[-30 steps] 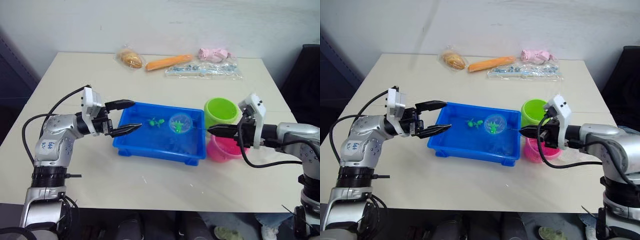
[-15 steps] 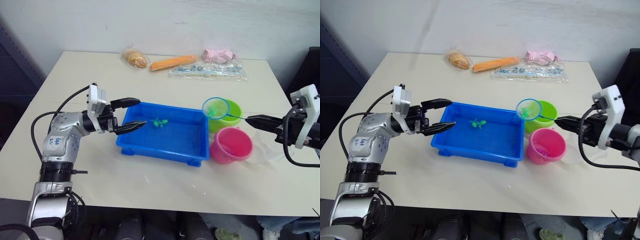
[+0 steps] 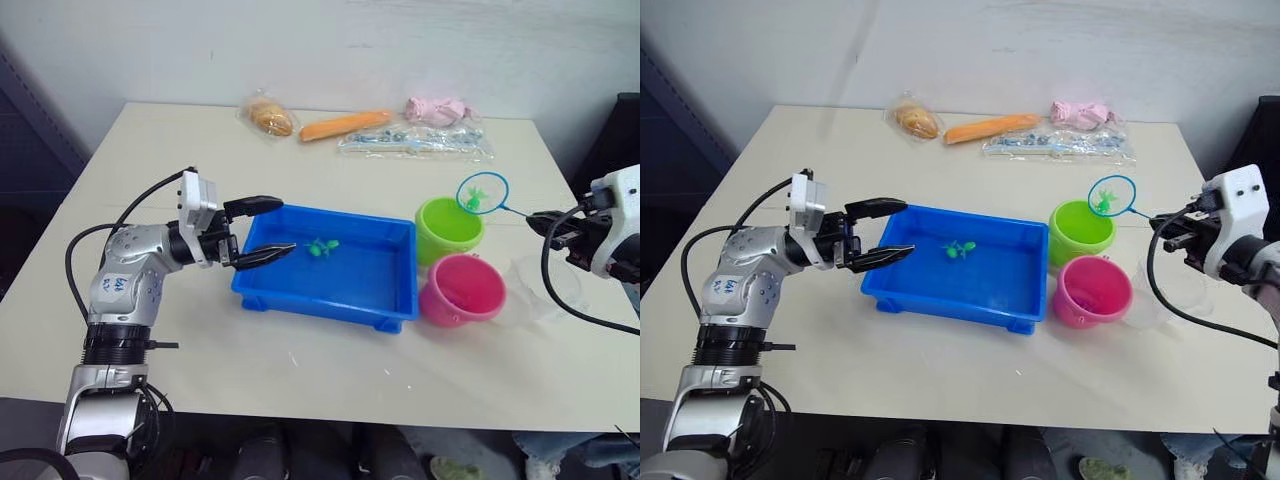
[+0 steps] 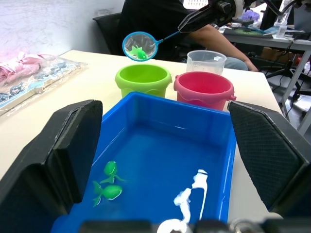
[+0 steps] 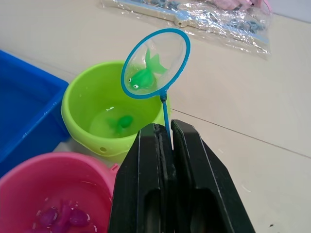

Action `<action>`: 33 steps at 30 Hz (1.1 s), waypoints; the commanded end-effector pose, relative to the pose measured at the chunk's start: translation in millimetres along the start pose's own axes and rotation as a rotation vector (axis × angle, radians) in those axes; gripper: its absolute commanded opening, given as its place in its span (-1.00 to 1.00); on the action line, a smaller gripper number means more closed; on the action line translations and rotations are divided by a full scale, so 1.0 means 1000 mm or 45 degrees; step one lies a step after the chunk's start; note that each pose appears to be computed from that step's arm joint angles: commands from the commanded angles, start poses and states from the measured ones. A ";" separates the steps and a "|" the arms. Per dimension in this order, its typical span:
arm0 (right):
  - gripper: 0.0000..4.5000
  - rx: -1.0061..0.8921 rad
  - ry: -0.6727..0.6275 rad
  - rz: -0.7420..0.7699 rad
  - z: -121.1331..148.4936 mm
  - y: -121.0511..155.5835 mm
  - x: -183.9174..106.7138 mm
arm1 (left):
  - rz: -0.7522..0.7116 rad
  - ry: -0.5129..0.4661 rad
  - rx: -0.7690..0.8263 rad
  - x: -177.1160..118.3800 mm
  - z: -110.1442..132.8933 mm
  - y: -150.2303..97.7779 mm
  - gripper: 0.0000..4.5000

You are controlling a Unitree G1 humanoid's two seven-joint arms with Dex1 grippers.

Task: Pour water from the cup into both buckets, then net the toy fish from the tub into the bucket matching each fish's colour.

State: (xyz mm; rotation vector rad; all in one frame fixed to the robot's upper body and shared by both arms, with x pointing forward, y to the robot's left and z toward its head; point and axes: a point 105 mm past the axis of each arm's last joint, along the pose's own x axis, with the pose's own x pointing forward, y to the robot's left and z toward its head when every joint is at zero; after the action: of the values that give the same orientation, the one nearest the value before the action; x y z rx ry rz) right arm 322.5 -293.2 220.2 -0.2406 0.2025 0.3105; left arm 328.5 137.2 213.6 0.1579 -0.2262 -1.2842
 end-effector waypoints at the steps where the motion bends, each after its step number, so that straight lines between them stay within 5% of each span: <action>1: -1.00 -0.170 -0.007 -0.044 0.009 -0.006 -0.005 | -0.002 -0.014 0.057 -0.001 0.009 -0.001 0.98; 8: -1.00 -0.350 0.002 -0.041 0.004 -0.004 -0.002 | 0.004 -0.016 0.048 -0.001 0.008 -0.002 0.98; 33: -1.00 -1.688 -0.171 -0.150 0.008 0.024 0.002 | 0.012 -0.040 0.000 0.001 0.009 -0.005 0.98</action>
State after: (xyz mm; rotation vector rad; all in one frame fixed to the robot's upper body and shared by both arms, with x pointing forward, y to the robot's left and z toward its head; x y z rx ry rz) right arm 321.1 -270.0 208.9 -1.4533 -0.1230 0.3280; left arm 326.1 135.2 210.5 0.1301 -0.2027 -1.2732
